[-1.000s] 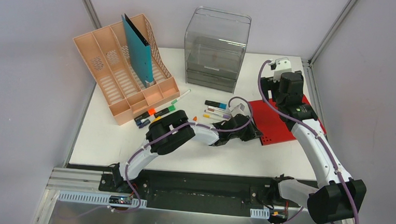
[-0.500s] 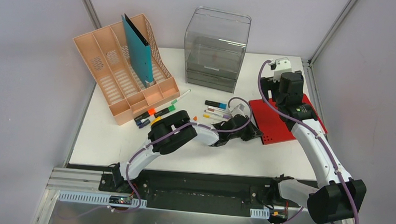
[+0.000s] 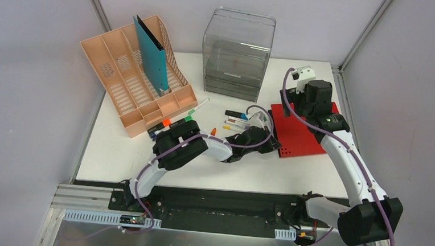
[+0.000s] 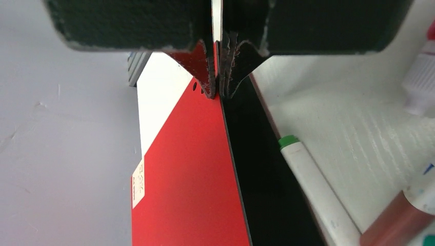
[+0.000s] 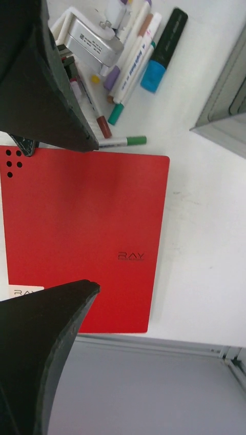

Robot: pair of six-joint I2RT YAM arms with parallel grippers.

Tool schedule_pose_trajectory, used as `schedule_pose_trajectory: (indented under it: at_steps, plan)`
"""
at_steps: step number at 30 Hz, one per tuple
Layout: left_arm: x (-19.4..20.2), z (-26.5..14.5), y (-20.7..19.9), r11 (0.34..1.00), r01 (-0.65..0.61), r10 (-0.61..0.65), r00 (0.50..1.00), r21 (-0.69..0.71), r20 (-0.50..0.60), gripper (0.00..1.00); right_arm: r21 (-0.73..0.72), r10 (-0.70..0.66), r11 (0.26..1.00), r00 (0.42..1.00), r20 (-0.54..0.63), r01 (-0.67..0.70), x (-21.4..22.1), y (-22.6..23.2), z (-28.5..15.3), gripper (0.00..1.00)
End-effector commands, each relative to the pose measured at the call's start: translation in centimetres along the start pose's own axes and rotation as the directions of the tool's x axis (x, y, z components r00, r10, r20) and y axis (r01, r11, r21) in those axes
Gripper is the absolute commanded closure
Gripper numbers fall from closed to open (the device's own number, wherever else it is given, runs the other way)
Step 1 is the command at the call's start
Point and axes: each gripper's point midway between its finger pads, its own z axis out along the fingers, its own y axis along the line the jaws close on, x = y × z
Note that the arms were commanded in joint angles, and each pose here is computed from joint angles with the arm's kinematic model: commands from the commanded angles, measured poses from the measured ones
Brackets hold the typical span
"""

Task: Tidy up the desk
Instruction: Pick up the folder from the center of the board.

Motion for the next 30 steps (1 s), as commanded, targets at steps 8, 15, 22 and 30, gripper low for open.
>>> schedule_pose_trajectory:
  at_steps: [8,15,22,30]
  plan:
    - [-4.8,-4.8,-2.7,0.987,-0.150,0.142,0.981,0.055,0.136,1.00,-0.304,-0.012,0.952,0.999,0.049,0.026,-2.3,4.6,-2.9,0.01]
    - [-6.9,-7.8,-1.0,0.991,-0.125,0.117,0.979,0.038,0.164,1.00,-0.512,-0.063,0.854,0.996,0.063,0.086,-1.7,7.9,-4.7,0.01]
    - [-8.2,-10.0,0.0,0.996,-0.065,0.055,0.984,0.056,0.167,1.00,-0.614,-0.064,0.785,0.997,0.049,0.081,-1.1,9.8,-5.4,0.01]
    - [-9.5,-12.1,0.4,0.995,0.000,-0.018,0.984,0.098,0.176,1.00,-0.575,0.031,0.817,0.999,-0.022,-0.038,-1.0,8.8,-3.8,0.01]
